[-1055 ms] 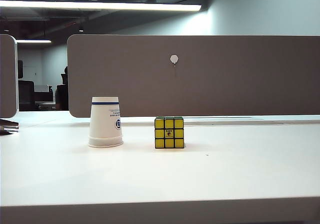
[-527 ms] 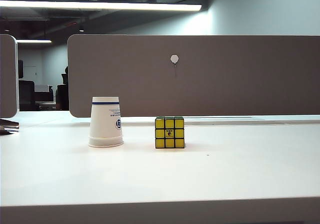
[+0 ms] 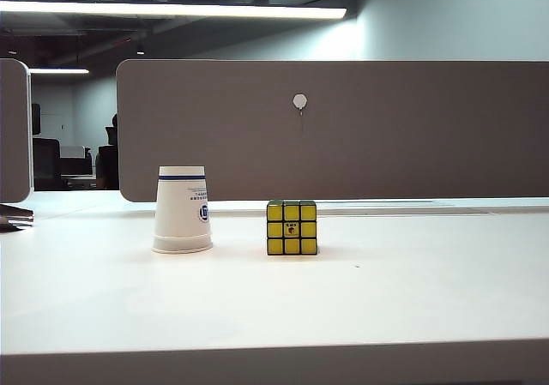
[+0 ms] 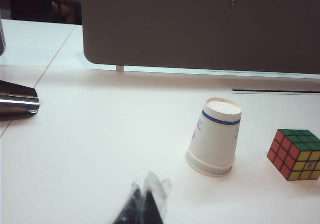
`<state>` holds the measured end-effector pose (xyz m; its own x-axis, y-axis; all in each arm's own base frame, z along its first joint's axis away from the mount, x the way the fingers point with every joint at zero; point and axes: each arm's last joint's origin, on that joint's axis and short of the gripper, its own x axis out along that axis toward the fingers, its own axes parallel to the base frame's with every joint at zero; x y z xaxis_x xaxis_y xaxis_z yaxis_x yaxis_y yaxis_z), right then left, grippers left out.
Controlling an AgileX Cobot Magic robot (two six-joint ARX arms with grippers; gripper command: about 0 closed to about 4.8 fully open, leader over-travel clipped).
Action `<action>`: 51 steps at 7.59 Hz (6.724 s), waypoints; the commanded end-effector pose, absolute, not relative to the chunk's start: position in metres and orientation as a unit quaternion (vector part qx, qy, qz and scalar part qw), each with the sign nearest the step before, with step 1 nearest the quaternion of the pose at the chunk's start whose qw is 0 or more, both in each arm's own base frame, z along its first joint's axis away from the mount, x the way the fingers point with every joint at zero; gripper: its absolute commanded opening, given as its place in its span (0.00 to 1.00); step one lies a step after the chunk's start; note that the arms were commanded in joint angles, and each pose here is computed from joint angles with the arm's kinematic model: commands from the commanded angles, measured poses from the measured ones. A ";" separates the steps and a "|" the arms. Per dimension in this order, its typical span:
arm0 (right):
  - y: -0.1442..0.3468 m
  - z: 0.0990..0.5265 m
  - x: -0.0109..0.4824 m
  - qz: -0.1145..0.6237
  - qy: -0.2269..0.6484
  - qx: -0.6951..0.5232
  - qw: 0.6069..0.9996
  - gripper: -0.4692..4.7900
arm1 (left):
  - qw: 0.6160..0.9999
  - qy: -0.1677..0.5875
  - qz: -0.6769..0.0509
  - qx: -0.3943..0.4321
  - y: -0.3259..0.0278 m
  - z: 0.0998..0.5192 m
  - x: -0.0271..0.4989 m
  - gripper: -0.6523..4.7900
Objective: Carefully pick up the cup on the right and stack it on top of the cup on the left.
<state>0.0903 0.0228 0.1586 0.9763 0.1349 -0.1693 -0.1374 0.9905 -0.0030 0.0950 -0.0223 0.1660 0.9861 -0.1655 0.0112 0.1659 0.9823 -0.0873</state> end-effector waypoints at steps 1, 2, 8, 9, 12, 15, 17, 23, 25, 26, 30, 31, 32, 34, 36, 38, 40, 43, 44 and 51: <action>0.023 0.153 0.092 0.069 0.086 -0.013 0.994 0.09 | 0.997 0.011 -0.059 -0.042 -0.021 0.164 0.095 0.11; 0.023 0.153 0.092 0.070 0.085 -0.018 0.994 0.09 | 0.997 0.013 -0.056 -0.041 -0.021 0.164 0.095 0.11; 0.024 0.150 0.093 0.072 0.079 -0.042 0.993 0.09 | 0.998 0.015 -0.047 -0.040 -0.020 0.163 0.095 0.11; 0.024 0.150 0.093 0.072 0.079 -0.044 0.993 0.09 | 0.998 0.015 -0.047 -0.040 -0.020 0.163 0.095 0.11; 0.024 0.150 0.093 0.073 0.077 -0.060 0.993 0.09 | 0.998 0.015 -0.048 -0.040 -0.020 0.163 0.095 0.11; 0.022 0.151 0.093 0.066 0.070 -0.088 0.992 0.09 | 0.998 0.015 -0.048 -0.040 -0.020 0.163 0.095 0.11; 0.019 0.154 0.094 0.048 0.055 -0.083 0.994 0.09 | 0.998 0.015 -0.048 -0.040 -0.020 0.163 0.095 0.11; 0.002 0.158 0.097 -0.038 0.043 -0.050 0.997 0.09 | 0.998 0.015 -0.049 -0.040 -0.020 0.163 0.095 0.11; -0.002 0.155 0.097 -0.014 0.054 -0.027 0.998 0.09 | 0.998 0.016 -0.049 -0.038 -0.020 0.162 0.095 0.11; -0.001 0.155 0.097 -0.004 0.054 -0.026 0.998 0.09 | 0.998 0.016 -0.049 -0.038 -0.020 0.162 0.095 0.11; 0.001 0.155 0.097 0.035 0.053 -0.023 0.998 0.09 | 0.998 0.016 -0.049 -0.038 -0.020 0.162 0.095 0.11; 0.001 0.155 0.097 0.038 0.054 -0.019 0.998 0.09 | 0.998 0.016 -0.049 -0.038 -0.020 0.162 0.095 0.11; 0.001 0.155 0.097 0.044 0.055 -0.016 0.997 0.09 | 0.998 0.016 -0.049 -0.038 -0.020 0.163 0.095 0.11; 0.003 0.155 0.096 0.075 0.056 -0.009 0.996 0.09 | 0.998 0.016 -0.049 -0.038 -0.020 0.163 0.095 0.11; 0.004 0.157 0.096 0.092 0.045 -0.004 0.995 0.09 | 0.998 0.016 -0.049 -0.038 -0.020 0.163 0.095 0.11; 0.006 0.157 0.096 0.101 0.045 -0.002 0.994 0.09 | 0.998 0.016 -0.050 -0.038 -0.020 0.163 0.095 0.11; 0.010 0.157 0.096 0.122 0.045 -0.006 0.992 0.09 | 0.998 0.016 -0.050 -0.038 -0.020 0.163 0.095 0.11; 0.011 0.157 0.096 0.119 0.042 -0.010 0.992 0.09 | 0.999 0.030 -0.010 -0.018 -0.018 0.159 0.095 0.11; 0.011 0.157 0.096 0.120 0.042 -0.010 0.992 0.09 | 0.998 0.033 -0.050 -0.019 -0.020 0.159 0.095 0.11; 0.011 0.157 0.096 0.119 0.042 -0.011 0.992 0.09 | 0.989 -0.025 -0.142 -0.020 -0.025 0.171 0.094 0.11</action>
<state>0.0959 0.0111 0.1553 0.9656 0.2384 -0.1040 -0.2402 0.9707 -0.0045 0.0942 -0.0255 0.1684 0.9603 -0.2766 0.0357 0.2778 0.9599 -0.0371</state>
